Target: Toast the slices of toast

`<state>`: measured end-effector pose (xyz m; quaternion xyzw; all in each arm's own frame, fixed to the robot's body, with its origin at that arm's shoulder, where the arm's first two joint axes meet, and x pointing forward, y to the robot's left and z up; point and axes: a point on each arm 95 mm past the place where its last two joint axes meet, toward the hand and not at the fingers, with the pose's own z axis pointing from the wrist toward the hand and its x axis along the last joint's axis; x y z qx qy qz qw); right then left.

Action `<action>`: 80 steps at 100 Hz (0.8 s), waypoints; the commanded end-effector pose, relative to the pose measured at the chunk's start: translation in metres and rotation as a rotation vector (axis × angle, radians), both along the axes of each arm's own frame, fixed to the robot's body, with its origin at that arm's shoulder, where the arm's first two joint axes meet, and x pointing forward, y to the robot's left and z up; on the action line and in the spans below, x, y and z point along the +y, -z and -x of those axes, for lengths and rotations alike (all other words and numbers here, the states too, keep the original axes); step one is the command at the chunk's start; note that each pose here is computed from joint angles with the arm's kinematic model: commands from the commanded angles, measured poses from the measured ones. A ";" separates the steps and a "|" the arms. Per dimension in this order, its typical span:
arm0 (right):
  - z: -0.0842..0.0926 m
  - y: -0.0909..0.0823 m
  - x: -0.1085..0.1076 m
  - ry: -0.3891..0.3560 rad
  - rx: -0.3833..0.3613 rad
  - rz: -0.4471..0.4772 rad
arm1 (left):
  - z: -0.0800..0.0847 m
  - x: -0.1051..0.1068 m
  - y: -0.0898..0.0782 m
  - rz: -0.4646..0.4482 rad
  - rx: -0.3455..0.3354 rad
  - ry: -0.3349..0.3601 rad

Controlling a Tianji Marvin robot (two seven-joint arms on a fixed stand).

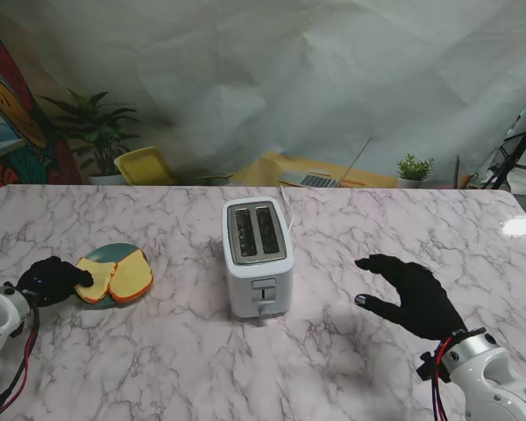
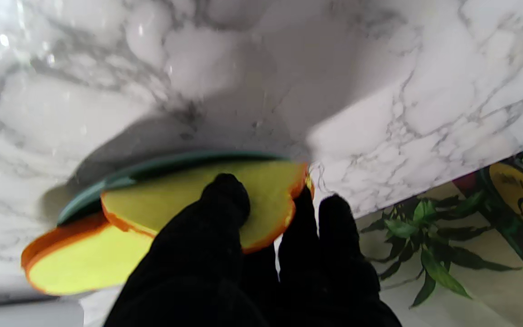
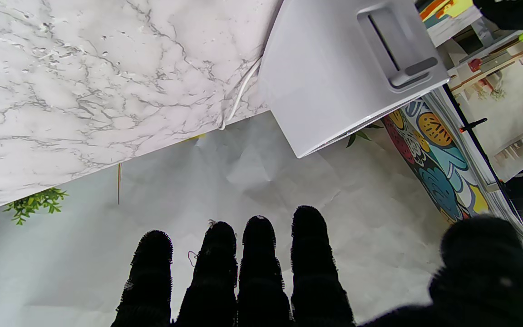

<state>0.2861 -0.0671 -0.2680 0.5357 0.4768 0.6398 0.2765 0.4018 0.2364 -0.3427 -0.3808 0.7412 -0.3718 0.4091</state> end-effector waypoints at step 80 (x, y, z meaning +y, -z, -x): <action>0.003 0.001 0.004 -0.008 0.013 -0.005 | -0.037 -0.013 -0.111 0.101 -0.421 -0.034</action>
